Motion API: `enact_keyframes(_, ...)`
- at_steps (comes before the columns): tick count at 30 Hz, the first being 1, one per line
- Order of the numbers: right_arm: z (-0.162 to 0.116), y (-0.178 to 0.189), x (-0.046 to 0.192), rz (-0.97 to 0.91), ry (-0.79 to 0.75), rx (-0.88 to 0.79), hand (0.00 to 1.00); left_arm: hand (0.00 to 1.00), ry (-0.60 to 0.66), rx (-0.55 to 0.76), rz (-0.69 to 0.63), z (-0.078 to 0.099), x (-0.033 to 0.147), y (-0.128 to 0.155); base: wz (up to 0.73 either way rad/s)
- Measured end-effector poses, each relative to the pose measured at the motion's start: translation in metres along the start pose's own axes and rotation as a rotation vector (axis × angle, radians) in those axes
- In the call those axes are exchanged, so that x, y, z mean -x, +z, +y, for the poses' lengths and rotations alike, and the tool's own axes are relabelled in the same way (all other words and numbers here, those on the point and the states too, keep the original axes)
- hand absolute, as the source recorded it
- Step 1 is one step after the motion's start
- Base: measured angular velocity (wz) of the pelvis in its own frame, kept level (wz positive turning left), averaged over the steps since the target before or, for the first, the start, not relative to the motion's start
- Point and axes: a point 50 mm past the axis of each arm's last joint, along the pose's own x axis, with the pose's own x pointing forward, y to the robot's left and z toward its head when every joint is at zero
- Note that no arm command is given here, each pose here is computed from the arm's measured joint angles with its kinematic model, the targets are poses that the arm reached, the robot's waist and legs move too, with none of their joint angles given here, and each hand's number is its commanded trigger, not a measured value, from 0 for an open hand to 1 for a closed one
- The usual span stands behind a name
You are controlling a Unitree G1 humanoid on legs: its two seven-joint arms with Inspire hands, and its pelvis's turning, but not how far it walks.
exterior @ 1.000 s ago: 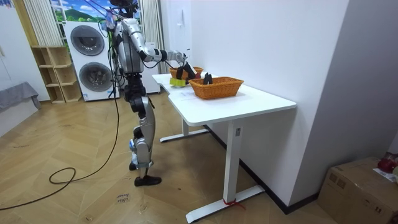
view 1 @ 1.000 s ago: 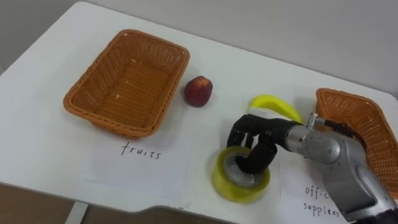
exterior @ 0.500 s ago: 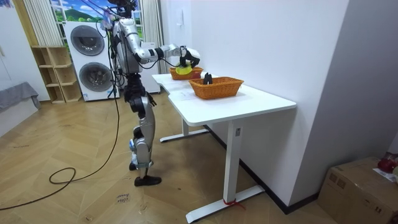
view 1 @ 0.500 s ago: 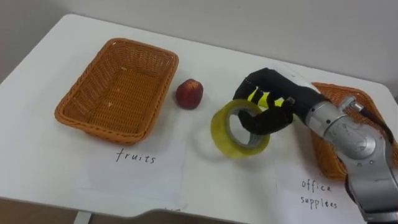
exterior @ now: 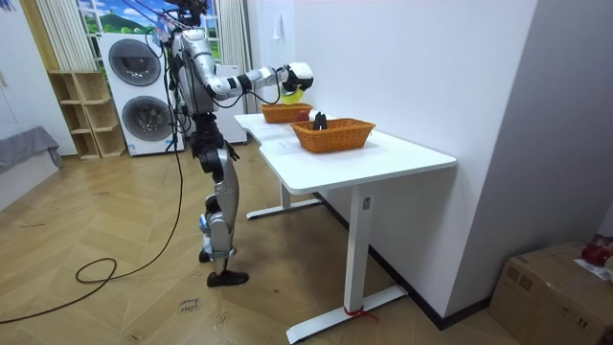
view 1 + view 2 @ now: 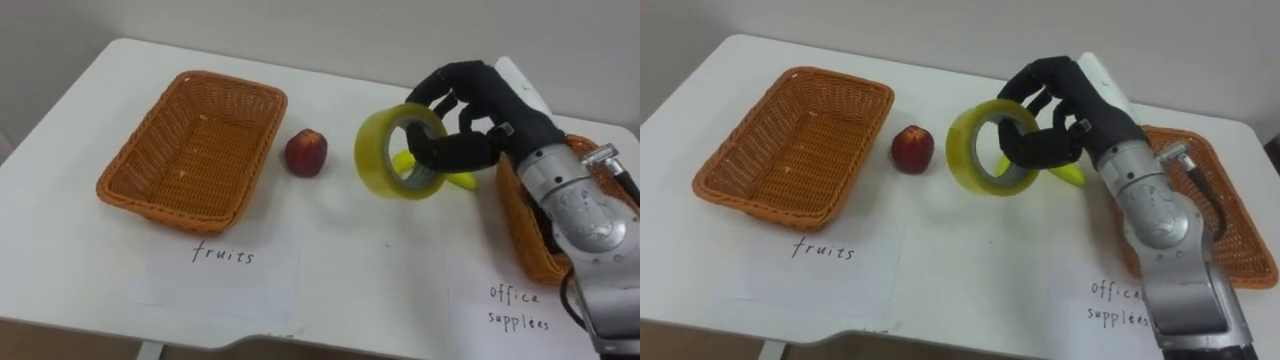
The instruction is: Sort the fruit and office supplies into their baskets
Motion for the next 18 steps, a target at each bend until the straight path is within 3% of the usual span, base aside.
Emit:
enact_keyframes(7,-0.007,-0.002,0.001,-0.01,-0.075,-0.062,1.0,0.0,-0.011,-0.014,0.013,-0.002,0.003,-0.007,0.0)
enact_keyframes(18,-0.022,-0.035,0.005,0.102,-0.199,-0.15,1.0,0.0,-0.037,0.006,0.033,-0.004,0.005,-0.013,-0.01)
